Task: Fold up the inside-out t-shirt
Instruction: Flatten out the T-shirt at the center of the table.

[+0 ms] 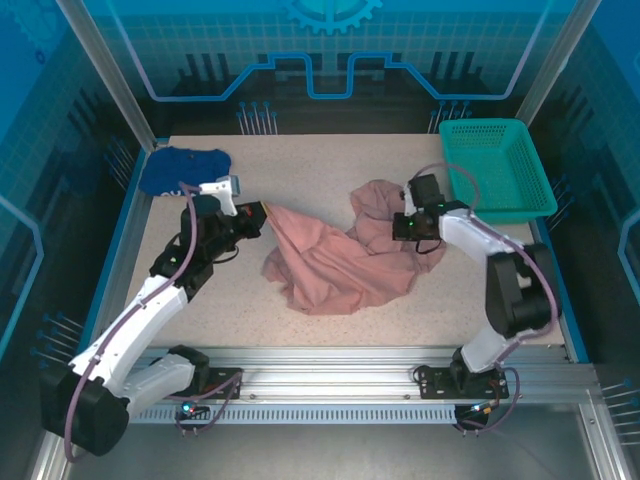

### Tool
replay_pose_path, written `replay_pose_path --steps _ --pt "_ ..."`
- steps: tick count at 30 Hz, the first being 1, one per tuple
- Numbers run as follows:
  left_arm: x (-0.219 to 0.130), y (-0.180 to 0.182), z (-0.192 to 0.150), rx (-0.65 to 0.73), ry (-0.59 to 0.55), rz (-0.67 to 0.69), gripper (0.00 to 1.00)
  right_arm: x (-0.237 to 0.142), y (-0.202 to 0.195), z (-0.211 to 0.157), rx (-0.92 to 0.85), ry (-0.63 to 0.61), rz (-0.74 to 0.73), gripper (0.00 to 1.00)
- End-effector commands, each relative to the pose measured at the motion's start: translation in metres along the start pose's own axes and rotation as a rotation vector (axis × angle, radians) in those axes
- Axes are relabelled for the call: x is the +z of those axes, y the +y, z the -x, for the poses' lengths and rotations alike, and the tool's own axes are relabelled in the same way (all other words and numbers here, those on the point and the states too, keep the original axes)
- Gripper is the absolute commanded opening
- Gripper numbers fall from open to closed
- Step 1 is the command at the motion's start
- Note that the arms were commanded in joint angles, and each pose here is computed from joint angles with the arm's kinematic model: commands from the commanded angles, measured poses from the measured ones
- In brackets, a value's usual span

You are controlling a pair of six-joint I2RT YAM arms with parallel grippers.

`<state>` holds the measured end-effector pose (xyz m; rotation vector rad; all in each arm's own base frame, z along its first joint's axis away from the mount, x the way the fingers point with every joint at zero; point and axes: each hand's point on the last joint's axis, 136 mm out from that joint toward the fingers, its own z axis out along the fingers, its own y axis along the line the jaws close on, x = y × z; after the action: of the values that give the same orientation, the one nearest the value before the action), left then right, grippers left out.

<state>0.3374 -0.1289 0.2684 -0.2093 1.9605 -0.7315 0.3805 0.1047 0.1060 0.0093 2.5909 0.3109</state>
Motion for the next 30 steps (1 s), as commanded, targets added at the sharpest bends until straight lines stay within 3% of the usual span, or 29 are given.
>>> replay_pose_path --steps 1,7,16,18,21,26,30 --pt "-0.019 -0.013 0.046 -0.018 -0.128 -0.007 0.0 -0.064 0.008 0.044 0.005 -0.24 0.038 0.01" --pt "-0.037 -0.017 0.09 -0.031 -0.239 -0.003 0.0 -0.152 0.021 0.069 -0.019 -0.467 0.083 0.0" --pt "-0.088 -0.016 0.168 -0.029 -0.44 0.044 0.0 -0.235 0.022 0.082 -0.017 -0.618 0.055 0.0" --pt "-0.101 -0.011 0.181 -0.035 -0.478 0.07 0.0 -0.227 0.027 0.071 0.01 -0.589 0.09 0.01" --pt "-0.107 -0.003 0.182 -0.04 -0.477 0.097 0.0 -0.187 0.045 0.034 0.018 -0.455 0.152 0.05" --pt "-0.077 0.024 0.137 -0.09 -0.341 0.107 0.0 -0.114 0.075 -0.034 -0.039 -0.182 0.214 0.29" --pt "-0.057 0.045 0.098 -0.132 -0.24 0.117 0.0 -0.084 0.052 -0.062 -0.066 -0.059 0.115 0.43"
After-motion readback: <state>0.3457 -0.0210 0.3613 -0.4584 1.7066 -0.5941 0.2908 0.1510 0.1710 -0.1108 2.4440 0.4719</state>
